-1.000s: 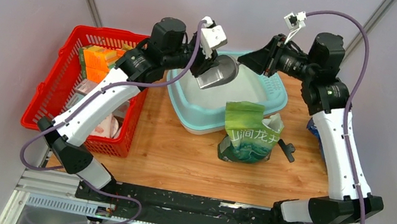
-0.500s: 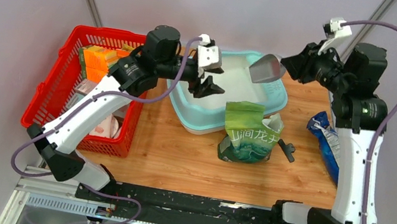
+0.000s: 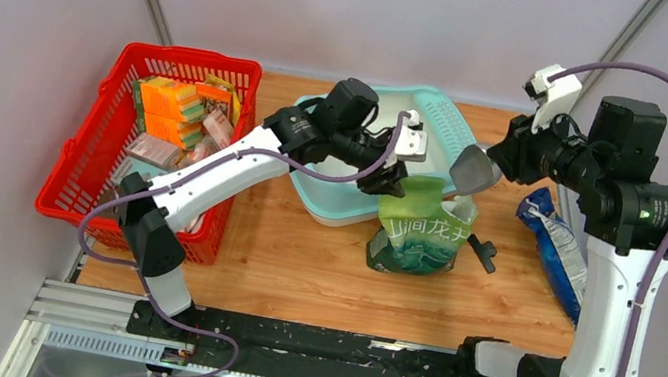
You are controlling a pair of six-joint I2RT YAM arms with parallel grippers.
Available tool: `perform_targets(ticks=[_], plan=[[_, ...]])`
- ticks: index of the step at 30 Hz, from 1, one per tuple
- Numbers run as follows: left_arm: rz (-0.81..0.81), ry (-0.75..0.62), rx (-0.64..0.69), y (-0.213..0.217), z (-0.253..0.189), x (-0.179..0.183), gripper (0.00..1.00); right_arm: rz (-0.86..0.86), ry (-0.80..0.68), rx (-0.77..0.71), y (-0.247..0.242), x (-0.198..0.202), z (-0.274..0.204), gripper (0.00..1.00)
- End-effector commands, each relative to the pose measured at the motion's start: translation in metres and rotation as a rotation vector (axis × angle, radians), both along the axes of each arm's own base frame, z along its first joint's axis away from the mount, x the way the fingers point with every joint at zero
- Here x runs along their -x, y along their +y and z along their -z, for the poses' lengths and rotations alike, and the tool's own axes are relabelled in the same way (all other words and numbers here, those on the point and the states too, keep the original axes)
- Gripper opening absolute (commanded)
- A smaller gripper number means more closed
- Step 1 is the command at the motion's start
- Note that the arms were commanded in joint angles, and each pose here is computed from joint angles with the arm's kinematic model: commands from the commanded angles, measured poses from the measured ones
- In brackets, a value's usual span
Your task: Fill the litter box with clean litter
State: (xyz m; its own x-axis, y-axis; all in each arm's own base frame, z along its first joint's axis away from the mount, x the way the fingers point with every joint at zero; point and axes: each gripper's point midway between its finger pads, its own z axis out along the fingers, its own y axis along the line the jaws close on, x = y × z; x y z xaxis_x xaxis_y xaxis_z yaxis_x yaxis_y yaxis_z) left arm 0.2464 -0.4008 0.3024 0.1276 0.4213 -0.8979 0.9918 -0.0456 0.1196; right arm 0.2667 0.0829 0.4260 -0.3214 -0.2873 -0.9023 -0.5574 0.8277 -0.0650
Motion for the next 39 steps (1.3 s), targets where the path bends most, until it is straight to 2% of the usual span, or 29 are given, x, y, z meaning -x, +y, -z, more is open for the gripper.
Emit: perform_targets(ticks=[1,2,4,5,8,25,39], plan=[[0.032,-0.039,0.04,-0.012,-0.015,0.001,0.43,-0.073,-0.011,0.103,-0.005,0.021,0.006,0.0],[0.027,-0.029,0.037,-0.011,-0.014,0.001,0.34,-0.095,-0.01,0.107,-0.003,0.023,0.006,0.0],[0.018,-0.019,0.029,-0.012,-0.011,0.001,0.24,-0.131,0.013,0.118,0.0,0.031,0.009,0.0],[0.014,-0.012,0.027,-0.011,-0.01,0.001,0.14,-0.14,0.018,0.114,0.001,0.032,0.008,0.0],[0.009,0.002,0.024,-0.01,-0.01,0.003,0.0,-0.157,0.015,0.115,0.002,0.038,0.009,0.0],[-0.051,-0.024,0.147,0.0,-0.067,0.011,0.0,-0.307,0.062,0.222,0.002,0.063,0.033,0.0],[-0.065,-0.027,0.163,0.003,-0.076,0.011,0.0,-0.345,0.123,0.171,0.01,0.084,0.042,0.0]])
